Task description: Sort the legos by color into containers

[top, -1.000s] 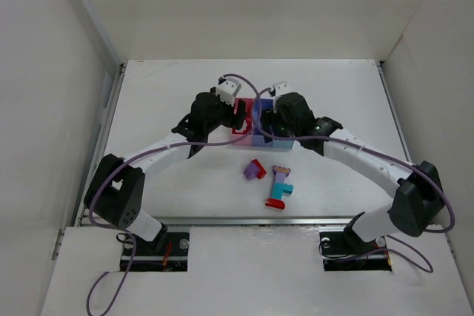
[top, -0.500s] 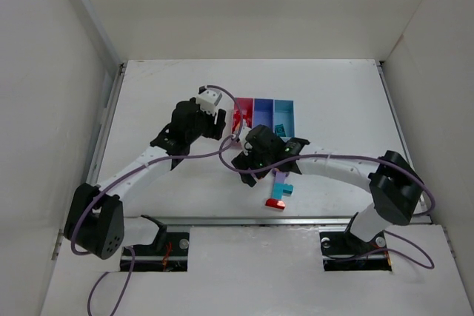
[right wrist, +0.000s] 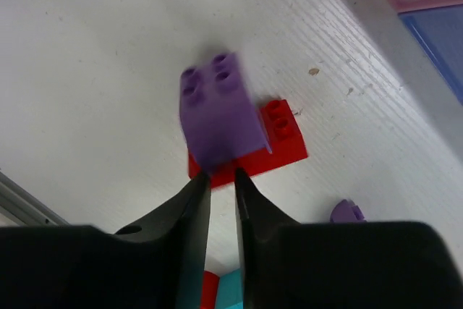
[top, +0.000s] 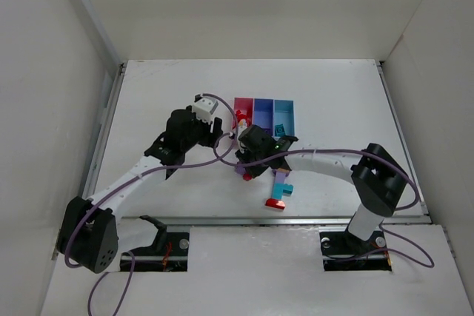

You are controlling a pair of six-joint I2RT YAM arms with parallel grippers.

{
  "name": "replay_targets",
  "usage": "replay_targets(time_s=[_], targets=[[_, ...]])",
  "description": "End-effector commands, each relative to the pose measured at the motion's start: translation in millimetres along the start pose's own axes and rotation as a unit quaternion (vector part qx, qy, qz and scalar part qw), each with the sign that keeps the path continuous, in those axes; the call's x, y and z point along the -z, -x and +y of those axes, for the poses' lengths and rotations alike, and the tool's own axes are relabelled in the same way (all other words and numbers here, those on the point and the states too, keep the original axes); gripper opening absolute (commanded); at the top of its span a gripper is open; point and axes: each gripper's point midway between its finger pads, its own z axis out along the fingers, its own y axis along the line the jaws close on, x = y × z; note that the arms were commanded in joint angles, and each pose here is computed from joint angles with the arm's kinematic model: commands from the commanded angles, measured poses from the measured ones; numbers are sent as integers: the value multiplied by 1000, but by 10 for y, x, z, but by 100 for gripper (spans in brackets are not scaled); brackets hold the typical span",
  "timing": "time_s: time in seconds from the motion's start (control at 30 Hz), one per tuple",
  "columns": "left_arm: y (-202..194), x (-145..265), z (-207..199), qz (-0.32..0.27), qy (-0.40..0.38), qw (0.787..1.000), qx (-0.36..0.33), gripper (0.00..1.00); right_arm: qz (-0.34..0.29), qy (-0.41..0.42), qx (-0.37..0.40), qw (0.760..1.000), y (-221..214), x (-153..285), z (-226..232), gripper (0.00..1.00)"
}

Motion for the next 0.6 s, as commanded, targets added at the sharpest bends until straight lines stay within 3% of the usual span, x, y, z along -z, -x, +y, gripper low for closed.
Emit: replay_targets(time_s=[0.0,0.13,0.27,0.33,0.37,0.43,0.57], targets=[[93,60,-94,-23,-25,999,-3,60,-19,-14,-20,1000,183,20,-23,23],[69,68,-168,-20,-51,998,-25,59,-31,-18,-29,999,236,14,-28,5],[0,91,-259,-19,-88,993,-76,59,-46,-14,-30,998,314,78,-15,4],[-52,94,-300,-21,-112,985,-129,62,-37,-16,-30,999,251,67,-26,12],[-93,93,-306,-19,-118,982,-146,63,-39,-16,-30,999,237,93,-29,31],[-108,97,-324,-23,-134,971,-198,64,-46,-14,-30,998,244,163,-29,38],[-246,88,-388,-8,-168,957,-236,67,-84,-17,-37,996,342,285,-48,48]])
